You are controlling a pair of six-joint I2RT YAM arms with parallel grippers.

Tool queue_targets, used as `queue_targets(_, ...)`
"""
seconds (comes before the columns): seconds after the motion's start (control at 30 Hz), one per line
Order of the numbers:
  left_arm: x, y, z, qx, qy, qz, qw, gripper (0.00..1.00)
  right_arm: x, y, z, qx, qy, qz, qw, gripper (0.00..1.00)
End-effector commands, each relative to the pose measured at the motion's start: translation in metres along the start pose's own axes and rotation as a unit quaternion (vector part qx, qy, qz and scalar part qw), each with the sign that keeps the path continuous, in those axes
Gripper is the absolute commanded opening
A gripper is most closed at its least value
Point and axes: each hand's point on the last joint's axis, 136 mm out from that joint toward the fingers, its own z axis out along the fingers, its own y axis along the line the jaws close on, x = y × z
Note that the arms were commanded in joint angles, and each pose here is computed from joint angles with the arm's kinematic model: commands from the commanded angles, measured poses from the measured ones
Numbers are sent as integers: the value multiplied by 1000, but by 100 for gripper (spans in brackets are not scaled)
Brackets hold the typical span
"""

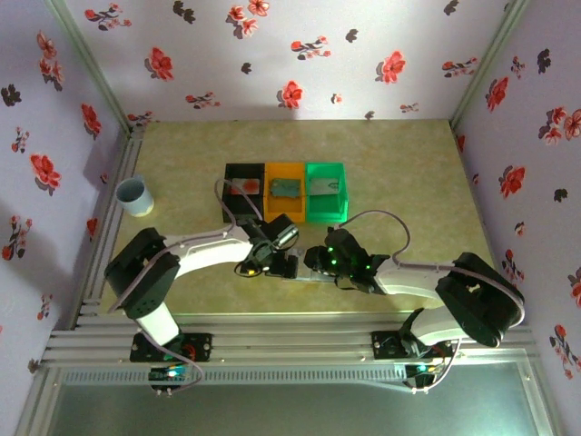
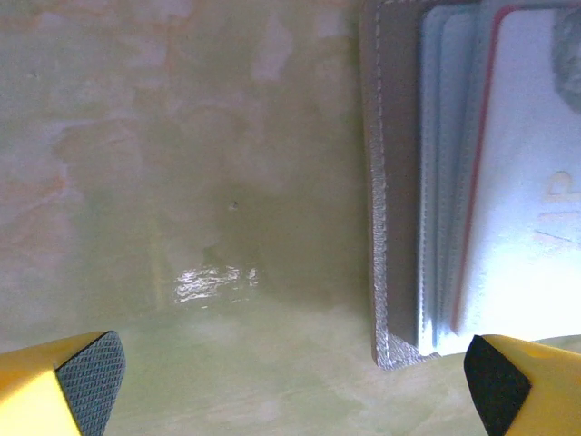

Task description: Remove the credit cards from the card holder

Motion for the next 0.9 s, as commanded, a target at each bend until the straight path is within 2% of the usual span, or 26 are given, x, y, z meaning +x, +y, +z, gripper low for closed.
queue_targets(0.0,1,-4,5,-3,9,-9,1000,100,2,-9,2,13,-6,0,1000,28)
queue_targets(0.47,16,7,26,-11,25,-19,999,100,3,-15,5,22,-7,0,1000,25)
queue_targets(0.87,27,6,41,-8,35,-16,999,100,5,-9,9,-6,-7,-3,1000,22)
